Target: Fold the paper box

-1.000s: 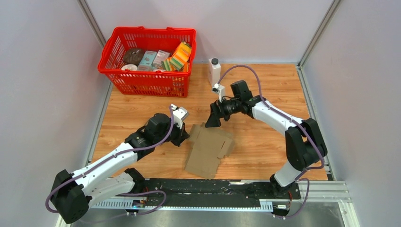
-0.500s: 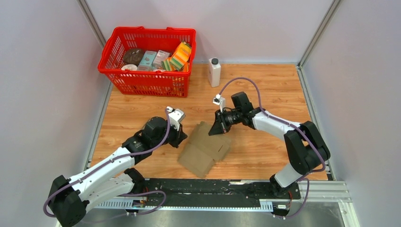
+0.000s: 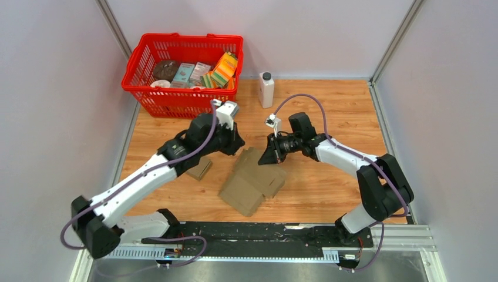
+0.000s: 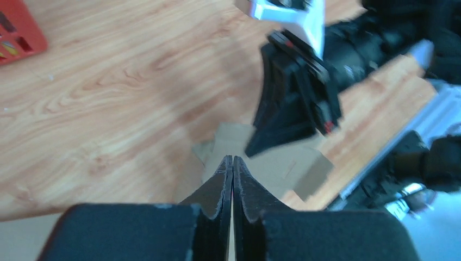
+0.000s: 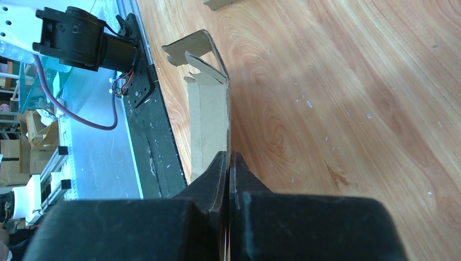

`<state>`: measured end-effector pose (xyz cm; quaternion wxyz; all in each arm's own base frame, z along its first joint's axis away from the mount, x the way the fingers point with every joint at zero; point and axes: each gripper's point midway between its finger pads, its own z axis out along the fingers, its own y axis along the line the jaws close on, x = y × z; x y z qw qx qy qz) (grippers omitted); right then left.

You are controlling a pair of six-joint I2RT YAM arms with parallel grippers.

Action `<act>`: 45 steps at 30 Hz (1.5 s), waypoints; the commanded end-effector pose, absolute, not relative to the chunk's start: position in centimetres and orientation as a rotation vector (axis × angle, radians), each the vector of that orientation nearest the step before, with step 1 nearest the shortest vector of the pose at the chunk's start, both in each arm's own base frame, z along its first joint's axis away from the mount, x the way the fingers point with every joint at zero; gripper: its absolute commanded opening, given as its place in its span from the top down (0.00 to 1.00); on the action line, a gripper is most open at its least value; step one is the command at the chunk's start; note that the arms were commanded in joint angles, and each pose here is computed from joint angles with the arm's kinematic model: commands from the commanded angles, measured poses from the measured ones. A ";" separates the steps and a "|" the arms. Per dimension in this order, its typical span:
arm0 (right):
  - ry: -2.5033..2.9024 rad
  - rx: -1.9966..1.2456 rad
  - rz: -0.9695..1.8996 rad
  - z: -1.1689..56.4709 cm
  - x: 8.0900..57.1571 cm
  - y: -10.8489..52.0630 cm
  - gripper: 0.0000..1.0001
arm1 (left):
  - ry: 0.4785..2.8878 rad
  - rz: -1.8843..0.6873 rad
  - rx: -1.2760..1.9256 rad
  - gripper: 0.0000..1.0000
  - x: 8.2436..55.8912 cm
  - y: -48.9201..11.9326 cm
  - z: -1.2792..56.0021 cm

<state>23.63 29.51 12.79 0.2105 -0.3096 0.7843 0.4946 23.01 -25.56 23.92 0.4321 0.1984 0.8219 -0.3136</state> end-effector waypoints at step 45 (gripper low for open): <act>1.937 -0.922 1.474 18.4 22.8 30.7 1.00 | 2.222 -0.685 0.120 0.96 23.2 -22.1 15.4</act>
